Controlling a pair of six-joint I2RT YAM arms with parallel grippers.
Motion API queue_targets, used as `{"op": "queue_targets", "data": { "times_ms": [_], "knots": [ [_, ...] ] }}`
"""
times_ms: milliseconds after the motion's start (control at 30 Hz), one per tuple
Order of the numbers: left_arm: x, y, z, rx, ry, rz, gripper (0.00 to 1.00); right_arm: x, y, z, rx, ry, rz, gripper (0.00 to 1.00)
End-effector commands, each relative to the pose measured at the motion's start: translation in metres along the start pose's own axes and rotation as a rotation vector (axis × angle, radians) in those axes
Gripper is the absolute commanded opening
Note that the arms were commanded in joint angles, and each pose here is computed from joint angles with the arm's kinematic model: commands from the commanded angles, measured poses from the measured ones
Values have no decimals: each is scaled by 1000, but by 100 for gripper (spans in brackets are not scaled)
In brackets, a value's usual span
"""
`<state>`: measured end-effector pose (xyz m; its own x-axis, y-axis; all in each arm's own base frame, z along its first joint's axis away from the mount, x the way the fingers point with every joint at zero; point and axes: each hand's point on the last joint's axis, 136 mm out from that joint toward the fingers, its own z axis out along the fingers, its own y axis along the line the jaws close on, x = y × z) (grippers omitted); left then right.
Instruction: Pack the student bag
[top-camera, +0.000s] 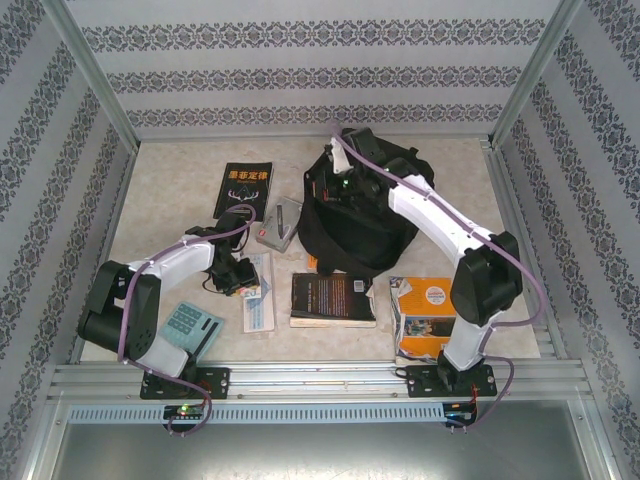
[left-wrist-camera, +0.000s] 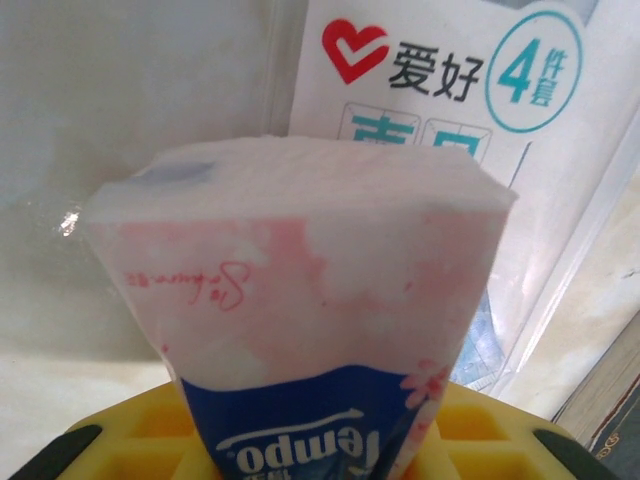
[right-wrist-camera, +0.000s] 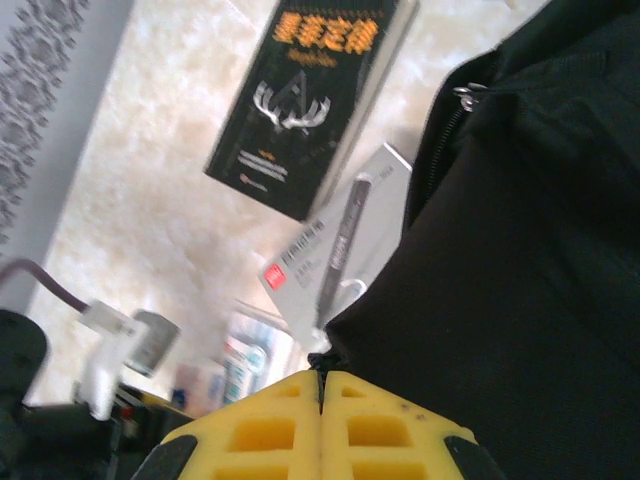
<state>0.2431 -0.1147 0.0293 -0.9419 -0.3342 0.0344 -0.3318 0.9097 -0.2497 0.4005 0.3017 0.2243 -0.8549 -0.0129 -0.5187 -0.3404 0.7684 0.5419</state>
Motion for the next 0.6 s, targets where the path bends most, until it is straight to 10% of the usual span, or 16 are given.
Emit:
{"op": "queue_targets", "data": {
  "times_ms": [0, 233, 333, 567],
  "knots": [
    [-3, -3, -3, 28, -25, 4, 28, -14, 40, 4, -120, -3, 17, 0],
    [-4, -7, -4, 50, -26, 9, 28, 29, 15, 44, 39, 178, -171, 3],
    [-3, -8, -3, 56, -22, 8, 28, 36, 7, 37, 139, 177, -318, 34],
    [-4, -11, -3, 70, -19, 5, 28, 41, -10, 0, 278, 116, -492, 58]
  ]
}}
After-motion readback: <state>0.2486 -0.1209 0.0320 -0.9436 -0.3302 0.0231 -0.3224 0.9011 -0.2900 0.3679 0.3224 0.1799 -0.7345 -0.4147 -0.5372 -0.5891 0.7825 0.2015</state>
